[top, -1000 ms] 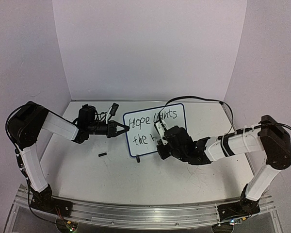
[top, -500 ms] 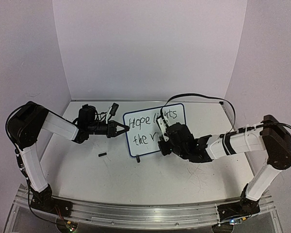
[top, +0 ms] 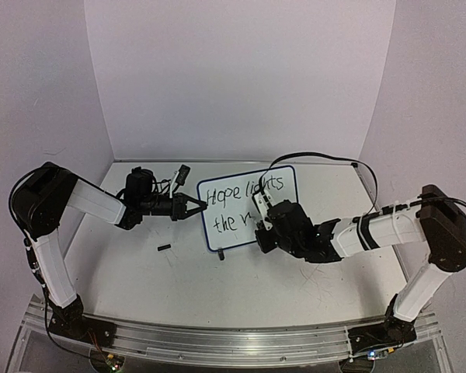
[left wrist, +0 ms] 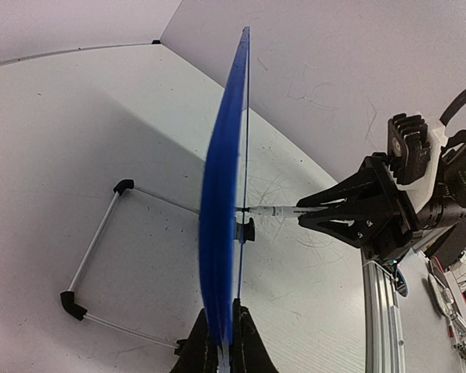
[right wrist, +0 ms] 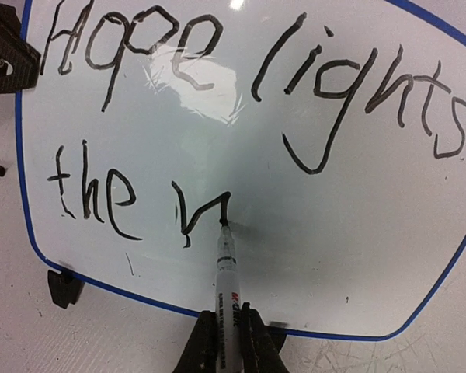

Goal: Write a sentence on the whiteboard

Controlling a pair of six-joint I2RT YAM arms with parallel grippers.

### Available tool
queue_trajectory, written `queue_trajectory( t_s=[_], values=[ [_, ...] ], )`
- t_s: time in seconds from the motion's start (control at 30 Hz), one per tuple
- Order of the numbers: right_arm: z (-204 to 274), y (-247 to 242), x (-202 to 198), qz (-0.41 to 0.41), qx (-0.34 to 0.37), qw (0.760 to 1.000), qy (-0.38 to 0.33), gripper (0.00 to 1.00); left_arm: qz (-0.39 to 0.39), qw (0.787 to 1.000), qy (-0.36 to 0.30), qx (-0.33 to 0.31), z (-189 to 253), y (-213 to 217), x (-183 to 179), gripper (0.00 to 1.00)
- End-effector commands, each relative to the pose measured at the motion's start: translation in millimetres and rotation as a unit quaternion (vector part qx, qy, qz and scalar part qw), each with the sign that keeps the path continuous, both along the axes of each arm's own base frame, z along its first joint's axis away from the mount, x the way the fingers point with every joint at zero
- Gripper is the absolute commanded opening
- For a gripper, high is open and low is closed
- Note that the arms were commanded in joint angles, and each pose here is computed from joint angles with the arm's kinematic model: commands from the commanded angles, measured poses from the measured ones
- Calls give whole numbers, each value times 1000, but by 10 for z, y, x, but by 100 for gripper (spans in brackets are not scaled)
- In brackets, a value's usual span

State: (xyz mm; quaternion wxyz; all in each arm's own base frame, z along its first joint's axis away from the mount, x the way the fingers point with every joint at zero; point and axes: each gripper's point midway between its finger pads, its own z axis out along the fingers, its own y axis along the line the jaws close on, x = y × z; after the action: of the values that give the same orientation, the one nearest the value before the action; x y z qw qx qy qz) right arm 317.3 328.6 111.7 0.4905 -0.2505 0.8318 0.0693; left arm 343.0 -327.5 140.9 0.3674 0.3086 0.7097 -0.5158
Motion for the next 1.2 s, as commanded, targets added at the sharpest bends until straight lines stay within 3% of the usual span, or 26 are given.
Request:
queue_trajectory(
  t_s=[0.0,0.67,0.9,1.17],
  values=[
    [-60,-117,-39,-15,1,1000,15,0,2,999,10,40,-225,-15,-24,0],
    [495,-134,254,-51,14,997,-56,0,2,999,8,42,-225,-13,-35,0],
    [516,-130,58,-7,38,999,-38,0,2,999,9,43,-234,-13,-40,0],
    [279,-191,37,-11,53,999,-3,0,1,999,11,43,-244,-18,-33,0]
  ],
)
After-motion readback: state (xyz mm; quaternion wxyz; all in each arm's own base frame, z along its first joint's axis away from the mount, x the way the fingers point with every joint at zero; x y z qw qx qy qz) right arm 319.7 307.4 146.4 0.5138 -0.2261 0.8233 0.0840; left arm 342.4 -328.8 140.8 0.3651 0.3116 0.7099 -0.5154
